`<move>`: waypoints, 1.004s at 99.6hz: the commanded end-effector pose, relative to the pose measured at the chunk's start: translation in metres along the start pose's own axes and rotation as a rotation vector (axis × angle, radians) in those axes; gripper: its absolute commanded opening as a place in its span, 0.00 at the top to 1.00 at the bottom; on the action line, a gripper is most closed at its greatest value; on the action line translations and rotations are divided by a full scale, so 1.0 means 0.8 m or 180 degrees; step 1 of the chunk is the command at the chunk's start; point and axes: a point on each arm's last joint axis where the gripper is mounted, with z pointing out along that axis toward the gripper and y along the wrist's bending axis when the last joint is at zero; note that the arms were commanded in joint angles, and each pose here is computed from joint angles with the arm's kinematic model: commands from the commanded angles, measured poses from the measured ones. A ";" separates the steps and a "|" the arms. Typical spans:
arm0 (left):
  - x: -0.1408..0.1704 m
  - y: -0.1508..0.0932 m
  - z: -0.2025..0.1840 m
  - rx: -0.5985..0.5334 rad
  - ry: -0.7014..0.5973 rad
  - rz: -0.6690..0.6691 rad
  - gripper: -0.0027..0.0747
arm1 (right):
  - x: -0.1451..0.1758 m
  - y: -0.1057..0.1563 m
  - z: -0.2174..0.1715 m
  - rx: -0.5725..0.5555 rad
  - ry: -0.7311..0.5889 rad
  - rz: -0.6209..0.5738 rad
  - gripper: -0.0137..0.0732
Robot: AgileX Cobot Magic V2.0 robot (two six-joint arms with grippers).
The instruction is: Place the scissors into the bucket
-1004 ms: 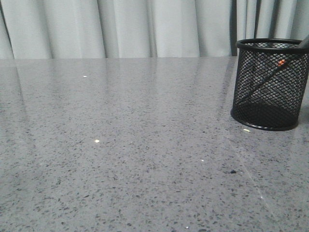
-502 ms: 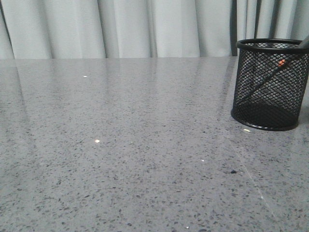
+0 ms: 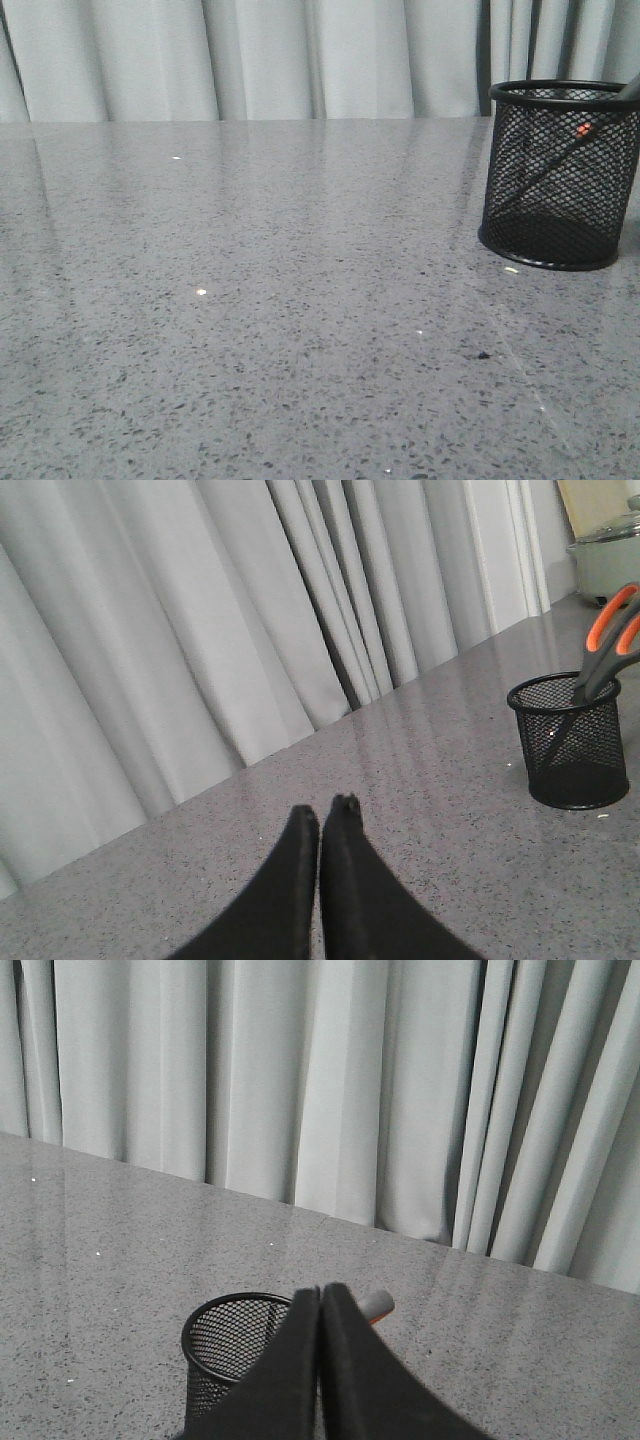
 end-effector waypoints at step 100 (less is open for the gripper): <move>0.162 -0.012 -0.030 -0.1628 0.1062 -0.1163 0.99 | -0.017 -0.005 -0.001 0.0112 -0.0290 -0.0004 0.90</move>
